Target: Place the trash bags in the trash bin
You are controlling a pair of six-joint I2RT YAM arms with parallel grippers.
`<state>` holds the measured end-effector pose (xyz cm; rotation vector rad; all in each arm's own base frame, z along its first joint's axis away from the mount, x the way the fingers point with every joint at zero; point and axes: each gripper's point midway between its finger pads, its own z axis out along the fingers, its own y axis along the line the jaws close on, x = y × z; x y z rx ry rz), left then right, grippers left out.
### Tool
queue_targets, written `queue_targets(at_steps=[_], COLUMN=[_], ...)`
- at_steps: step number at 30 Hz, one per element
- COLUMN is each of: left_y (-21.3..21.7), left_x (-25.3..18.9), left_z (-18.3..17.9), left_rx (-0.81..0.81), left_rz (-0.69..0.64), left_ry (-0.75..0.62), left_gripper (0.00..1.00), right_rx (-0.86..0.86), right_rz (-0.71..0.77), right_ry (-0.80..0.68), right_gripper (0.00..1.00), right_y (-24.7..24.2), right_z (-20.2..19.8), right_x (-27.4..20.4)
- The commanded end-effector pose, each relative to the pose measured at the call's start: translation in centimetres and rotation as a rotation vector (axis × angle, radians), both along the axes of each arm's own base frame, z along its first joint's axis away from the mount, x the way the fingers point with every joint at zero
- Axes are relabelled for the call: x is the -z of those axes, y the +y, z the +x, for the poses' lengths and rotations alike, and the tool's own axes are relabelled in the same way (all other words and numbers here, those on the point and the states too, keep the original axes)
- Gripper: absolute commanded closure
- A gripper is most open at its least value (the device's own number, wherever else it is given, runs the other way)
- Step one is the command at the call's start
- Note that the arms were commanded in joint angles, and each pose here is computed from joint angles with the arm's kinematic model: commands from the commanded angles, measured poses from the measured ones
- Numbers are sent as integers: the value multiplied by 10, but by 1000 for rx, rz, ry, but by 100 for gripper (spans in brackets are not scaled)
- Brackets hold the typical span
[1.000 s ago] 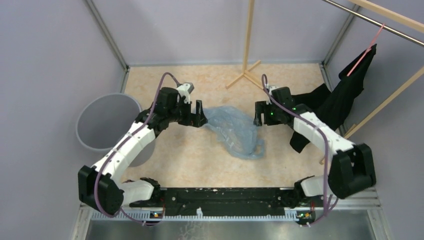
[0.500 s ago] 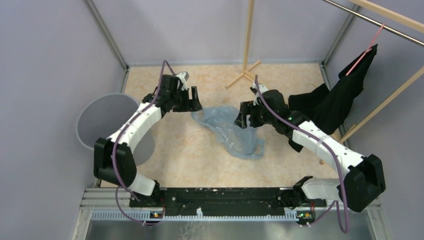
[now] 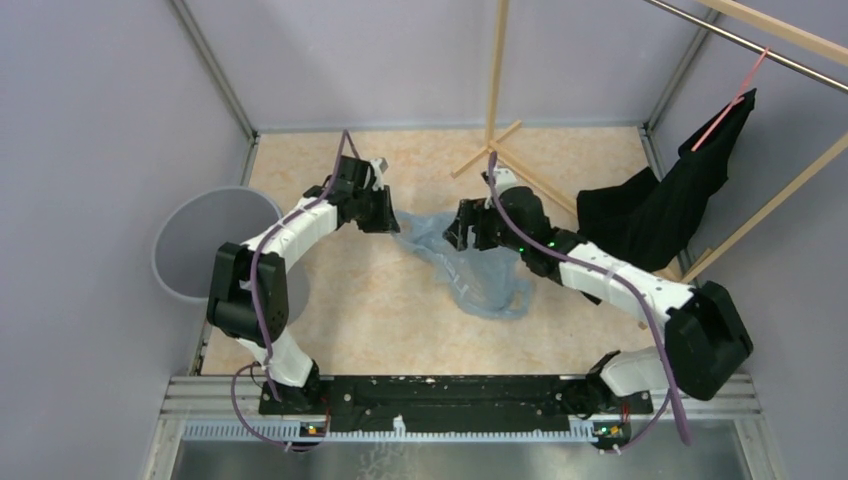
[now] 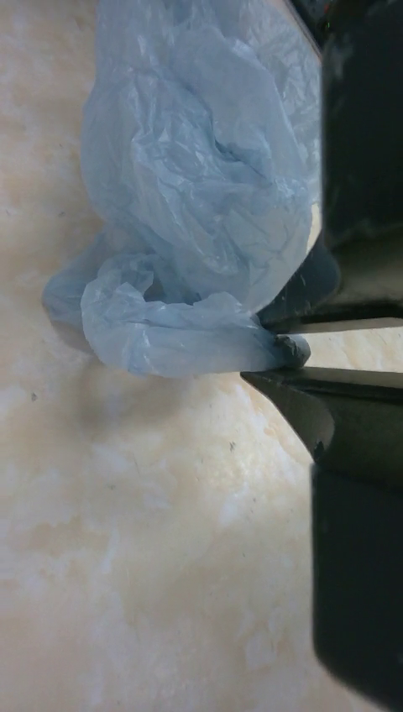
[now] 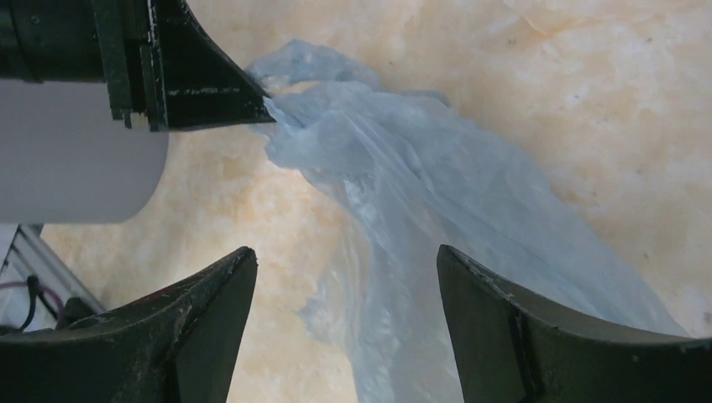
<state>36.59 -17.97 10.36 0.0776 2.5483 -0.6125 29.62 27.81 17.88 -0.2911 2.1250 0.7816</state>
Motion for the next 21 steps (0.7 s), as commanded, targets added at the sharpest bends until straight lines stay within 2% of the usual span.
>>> queue_targets(at_steps=[1, 3, 6, 10, 14, 17, 19, 20, 21], left_y=[-15, -23, -35, -40, -39, -38, -38, -38, -38], left_x=[-15, -20, -29, -34, -33, -33, -35, -35, -37], left_z=[5, -1, -11, -17, -24, -26, -26, -26, -25], left_rx=[67, 92, 137, 158, 159, 159, 159, 158, 158], left_rz=[-112, -174, -265, -300, -309, -306, -310, -310, -309], left_ry=[-36, -32, -40, -34, -32, -32, -38, -39, -46], left_gripper=[81, 90, 98, 100, 100, 100, 100, 100, 100], right_rx=[159, 195, 273, 437, 481, 444, 399, 402, 420], right_rz=[123, 82, -86, -289, -304, -273, -273, -282, -294], right_ry=[-169, -220, -241, -263, -273, -304, -361, -383, -400], right_gripper=[22, 21, 21, 21, 22, 24, 39, 51, 73], right_y=[41, 59, 68, 49, 49, 60, 67, 65, 60], right_z=[29, 29, 32, 45, 52, 56, 59, 61, 63], right_x=[-24, -20, 4, 31, 31, 27, 24, 25, 23])
